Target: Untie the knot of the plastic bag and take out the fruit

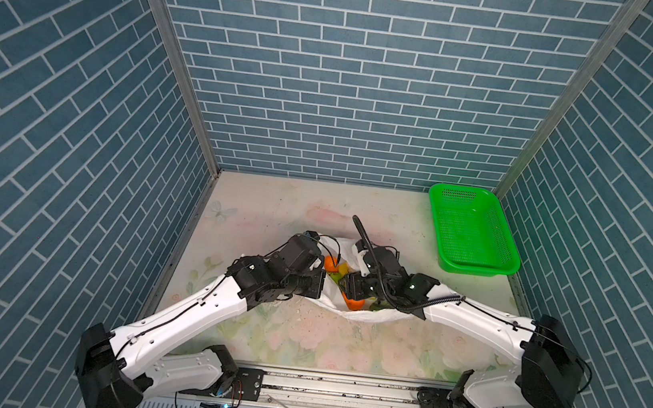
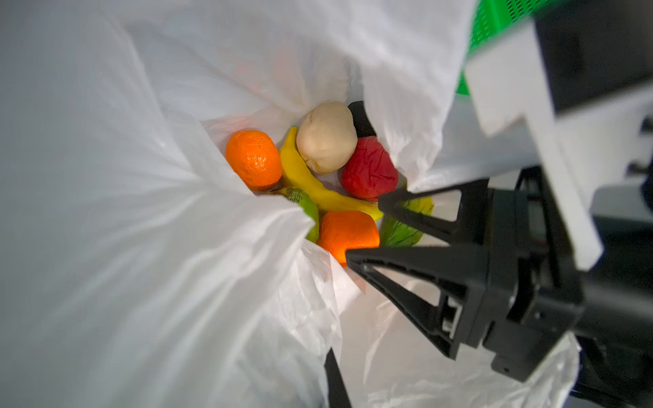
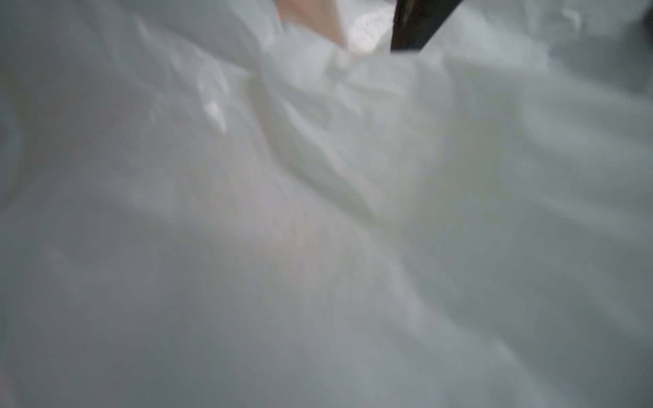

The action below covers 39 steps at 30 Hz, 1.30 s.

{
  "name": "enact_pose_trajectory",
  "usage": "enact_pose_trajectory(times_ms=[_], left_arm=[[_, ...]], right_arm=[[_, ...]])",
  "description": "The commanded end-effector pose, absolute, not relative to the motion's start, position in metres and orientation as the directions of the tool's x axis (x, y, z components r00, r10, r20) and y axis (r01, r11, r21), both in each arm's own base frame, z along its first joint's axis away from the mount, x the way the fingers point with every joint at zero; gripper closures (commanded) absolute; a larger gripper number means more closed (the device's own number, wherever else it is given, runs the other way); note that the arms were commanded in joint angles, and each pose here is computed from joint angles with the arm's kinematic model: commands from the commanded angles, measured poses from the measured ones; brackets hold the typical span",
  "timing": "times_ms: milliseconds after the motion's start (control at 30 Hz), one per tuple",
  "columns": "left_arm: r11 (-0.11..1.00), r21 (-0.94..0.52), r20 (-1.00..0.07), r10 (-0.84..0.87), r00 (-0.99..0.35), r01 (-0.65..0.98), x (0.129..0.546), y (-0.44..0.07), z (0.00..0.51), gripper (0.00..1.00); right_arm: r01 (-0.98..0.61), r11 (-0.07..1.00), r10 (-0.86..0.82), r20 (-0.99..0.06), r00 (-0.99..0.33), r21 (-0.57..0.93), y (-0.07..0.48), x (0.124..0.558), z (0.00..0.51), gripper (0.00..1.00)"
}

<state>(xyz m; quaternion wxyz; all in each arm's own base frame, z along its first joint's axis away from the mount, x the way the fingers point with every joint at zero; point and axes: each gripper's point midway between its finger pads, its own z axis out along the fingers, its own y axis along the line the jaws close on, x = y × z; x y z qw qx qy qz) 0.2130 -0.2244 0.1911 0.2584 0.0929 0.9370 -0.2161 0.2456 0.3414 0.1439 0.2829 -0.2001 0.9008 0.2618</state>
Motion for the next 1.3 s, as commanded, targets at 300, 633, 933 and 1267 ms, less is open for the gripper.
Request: enact_pose_trajectory(times_ms=[300, 633, 933, 1267], left_arm=[[0.913, -0.251, -0.586, 0.122, -0.801, 0.323, 0.197, -0.214, 0.161, 1.00], [0.905, -0.289, -0.654, 0.051, -0.755, 0.311, 0.219, -0.237, 0.160, 1.00], [0.875, -0.323, -0.678, 0.052, -0.733, 0.361, 0.220, -0.249, 0.190, 1.00], [0.859, -0.373, -0.656, 0.024, -0.755, 0.351, 0.215, -0.252, 0.179, 1.00]], right_arm=[[-0.137, 0.988, -0.138, -0.768, -0.625, -0.065, 0.236, 0.433, 0.166, 0.26], [-0.283, 0.958, -0.191, -0.658, -0.728, 0.035, 0.240, 0.405, 0.147, 0.26], [-0.357, 0.926, -0.250, -0.505, -0.826, 0.125, 0.260, 0.293, 0.146, 0.27], [-0.336, 0.941, -0.263, -0.516, -0.815, 0.050, 0.235, 0.227, 0.113, 0.27]])
